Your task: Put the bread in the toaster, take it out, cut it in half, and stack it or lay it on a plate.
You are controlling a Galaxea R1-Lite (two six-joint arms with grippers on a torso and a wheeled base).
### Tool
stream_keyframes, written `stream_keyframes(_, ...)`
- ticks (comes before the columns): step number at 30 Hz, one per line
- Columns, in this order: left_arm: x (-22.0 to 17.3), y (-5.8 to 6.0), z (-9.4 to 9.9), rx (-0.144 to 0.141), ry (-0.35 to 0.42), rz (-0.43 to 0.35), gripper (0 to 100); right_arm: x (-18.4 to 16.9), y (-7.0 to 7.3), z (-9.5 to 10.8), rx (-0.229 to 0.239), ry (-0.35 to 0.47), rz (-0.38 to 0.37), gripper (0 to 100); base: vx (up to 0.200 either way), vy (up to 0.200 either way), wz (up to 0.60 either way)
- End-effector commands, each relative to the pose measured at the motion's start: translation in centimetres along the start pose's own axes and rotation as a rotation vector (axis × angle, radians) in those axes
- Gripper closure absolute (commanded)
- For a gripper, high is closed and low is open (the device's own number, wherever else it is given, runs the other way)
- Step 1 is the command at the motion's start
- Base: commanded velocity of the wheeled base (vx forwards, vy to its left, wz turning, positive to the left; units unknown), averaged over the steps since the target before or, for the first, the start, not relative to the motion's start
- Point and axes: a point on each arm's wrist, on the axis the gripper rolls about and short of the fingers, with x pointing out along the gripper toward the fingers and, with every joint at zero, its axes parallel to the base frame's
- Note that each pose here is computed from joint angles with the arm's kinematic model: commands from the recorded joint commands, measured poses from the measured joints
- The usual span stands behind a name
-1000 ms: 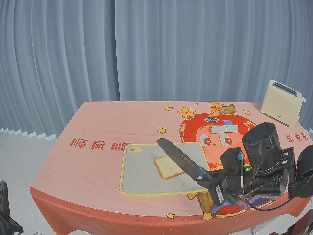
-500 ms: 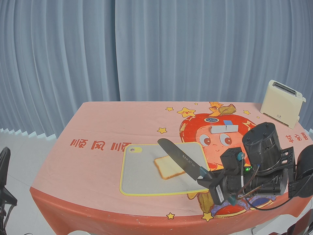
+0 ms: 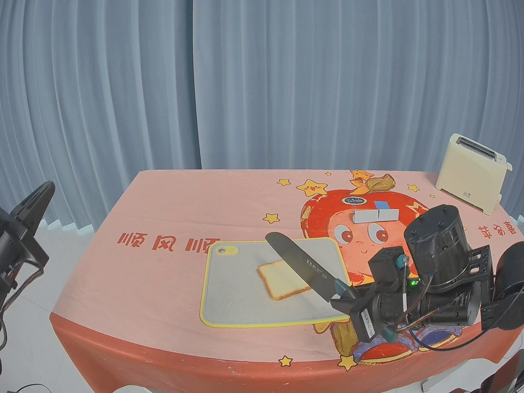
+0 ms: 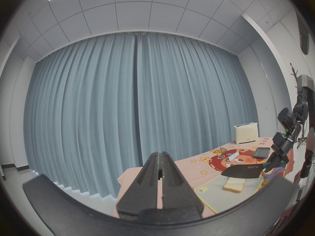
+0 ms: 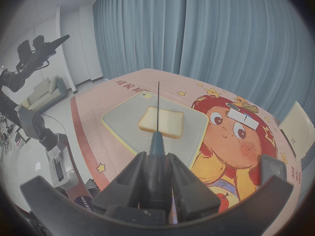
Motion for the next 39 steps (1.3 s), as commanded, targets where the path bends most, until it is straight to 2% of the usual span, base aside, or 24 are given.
stream_keyframes(1,5.9,0.8,-2.4,-0.001,0.078,-0.021,100,0.2,0.0,-0.1,-0.001,0.011,-0.003,100,0.000,0.000,0.00)
stream_keyframes(4,7.7,1.1,-1.8,0.004,0.054,-0.019,100,0.2,0.0,-0.1,-0.001,0.011,-0.003,100,0.000,0.000,0.00)
stream_keyframes(5,9.9,1.6,-1.0,0.010,0.021,-0.018,100,0.2,0.0,-0.2,-0.003,0.015,-0.002,100,0.000,0.000,0.00)
stream_keyframes(8,12.3,2.1,-0.2,0.015,-0.011,-0.022,100,0.2,0.0,-0.2,-0.003,0.015,-0.002,100,0.000,0.000,0.00)
stream_keyframes(10,13.8,2.4,-0.3,0.015,-0.005,-0.025,100,0.3,0.0,-0.2,-0.004,0.016,-0.001,100,0.000,0.000,0.00)
stream_keyframes(14,15.8,2.4,-1.1,0.001,0.065,-0.043,100,0.3,0.1,-0.2,-0.006,0.018,0.000,100,0.000,0.000,0.00)
stream_keyframes(21,20.3,-1.2,-0.6,-0.018,0.065,-0.180,100,0.9,0.1,-0.4,-0.007,0.034,-0.003,100,0.000,0.000,0.00)
stream_keyframes(23,21.0,-3.1,-0.6,-0.026,0.094,-0.238,100,1.1,0.1,-0.4,-0.005,0.039,-0.005,100,0.000,0.000,0.00)
stream_keyframes(26,21.1,-6.7,-1.1,-0.016,0.119,-0.345,100,1.2,0.1,-0.5,-0.007,0.042,-0.005,100,0.000,0.000,0.00)
stream_keyframes(29,21.0,-9.6,-1.2,-0.018,0.125,-0.427,100,1.2,0.1,-0.5,-0.007,0.042,-0.005,100,0.000,0.000,0.00)
stream_keyframes(30,20.9,-10.2,-1.1,-0.018,0.122,-0.446,100,1.2,0.1,-0.4,-0.006,0.040,-0.005,100,0.000,0.000,0.00)
stream_keyframes(31,20.9,-10.3,-1.1,-0.018,0.123,-0.449,100,1.2,0.1,-0.4,-0.007,0.040,-0.005,100,0.000,0.000,0.00)
stream_keyframes(32,20.7,-11.1,-1.1,0.000,0.145,-0.478,100,1.2,0.1,-0.4,-0.007,0.040,-0.005,100,0.000,0.000,0.00)
stream_keyframes(34,20.5,-11.7,-1.0,0.040,0.164,-0.504,100,1.2,0.1,-0.5,-0.006,0.042,-0.005,100,0.000,0.000,0.00)
stream_keyframes(35,20.5,-11.7,-1.0,0.040,0.164,-0.504,100,1.2,0.1,-0.5,-0.006,0.042,-0.005,100,0.000,0.000,0.00)
stream_keyframes(36,20.2,-12.4,-0.7,0.086,0.191,-0.536,100,1.2,0.1,-0.5,-0.007,0.042,-0.005,100,0.000,0.000,0.00)
stream_keyframes(38,20.2,-13.0,-0.3,0.113,0.199,-0.552,100,1.2,0.1,-0.4,-0.007,0.039,-0.005,100,0.000,0.000,0.00)
stream_keyframes(39,20.2,-13.0,-0.3,0.113,0.199,-0.552,100,1.2,0.1,-0.4,-0.007,0.039,-0.005,100,0.000,0.000,0.00)
